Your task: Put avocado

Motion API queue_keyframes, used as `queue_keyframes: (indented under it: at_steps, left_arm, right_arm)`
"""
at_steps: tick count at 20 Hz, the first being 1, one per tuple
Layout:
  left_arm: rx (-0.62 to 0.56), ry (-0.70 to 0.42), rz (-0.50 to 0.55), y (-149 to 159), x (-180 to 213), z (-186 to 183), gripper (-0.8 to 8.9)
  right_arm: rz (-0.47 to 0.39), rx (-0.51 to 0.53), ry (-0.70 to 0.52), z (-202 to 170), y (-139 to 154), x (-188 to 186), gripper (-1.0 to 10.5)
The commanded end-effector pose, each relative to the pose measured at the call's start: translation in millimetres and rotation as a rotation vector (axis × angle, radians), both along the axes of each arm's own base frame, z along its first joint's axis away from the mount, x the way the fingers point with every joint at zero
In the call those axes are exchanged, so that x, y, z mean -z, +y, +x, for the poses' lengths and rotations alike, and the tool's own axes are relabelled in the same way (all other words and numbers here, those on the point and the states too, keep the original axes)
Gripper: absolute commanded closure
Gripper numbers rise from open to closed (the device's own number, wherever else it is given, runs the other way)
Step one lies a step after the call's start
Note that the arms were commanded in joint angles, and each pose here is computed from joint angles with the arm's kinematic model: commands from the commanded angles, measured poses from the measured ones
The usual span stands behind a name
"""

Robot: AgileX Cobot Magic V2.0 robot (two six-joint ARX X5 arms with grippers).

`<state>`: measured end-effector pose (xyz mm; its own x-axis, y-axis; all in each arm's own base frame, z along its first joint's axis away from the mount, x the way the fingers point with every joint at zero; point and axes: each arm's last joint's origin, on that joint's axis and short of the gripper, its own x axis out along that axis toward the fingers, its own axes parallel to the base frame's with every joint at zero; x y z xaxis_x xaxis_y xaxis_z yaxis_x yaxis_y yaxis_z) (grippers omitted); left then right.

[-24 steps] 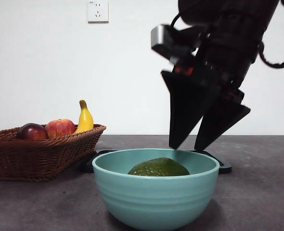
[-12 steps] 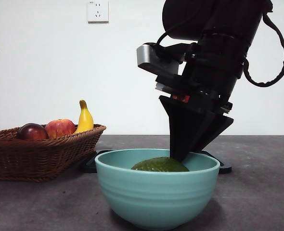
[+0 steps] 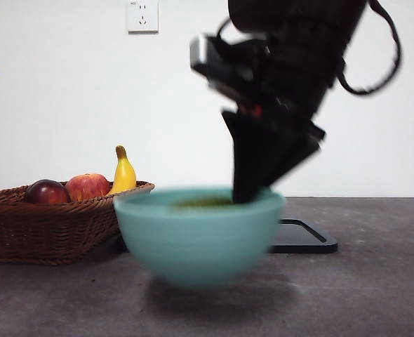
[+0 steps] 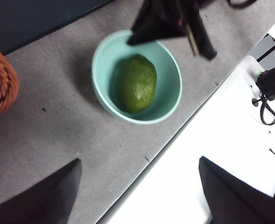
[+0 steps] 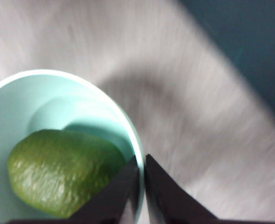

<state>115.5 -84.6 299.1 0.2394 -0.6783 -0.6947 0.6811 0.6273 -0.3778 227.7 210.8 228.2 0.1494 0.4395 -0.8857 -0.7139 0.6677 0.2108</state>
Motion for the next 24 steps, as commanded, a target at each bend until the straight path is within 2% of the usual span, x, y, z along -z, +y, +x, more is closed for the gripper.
queue_keyframes:
  at_steps: [1,6,10,16,20,24]
  left_arm:
    - [0.023,-0.015,-0.001,-1,-1,0,4.09]
    - [0.023,-0.014,-0.001,-1,-1,0,4.09]
    - [0.023,-0.014,-0.001,-1,-1,0,4.09]
    - [0.023,-0.014,-0.001,-1,-1,0,4.09]
    - [0.022,-0.012,0.000,-1,-1,0,4.09]
    - [0.022,-0.012,0.000,-1,-1,0,4.09]
  right_arm:
    - [0.046,0.032,-0.042,12,2,-22,9.3]
    - [0.088,0.143,-0.103,52,-15,-54,9.3]
    - [0.086,0.221,-0.122,99,-26,-60,9.3]
    - [0.045,0.276,-0.069,160,-23,-21,9.3]
    - [0.016,0.291,-0.030,174,-23,10,9.3]
    - [0.007,0.294,-0.016,176,-25,15,9.3]
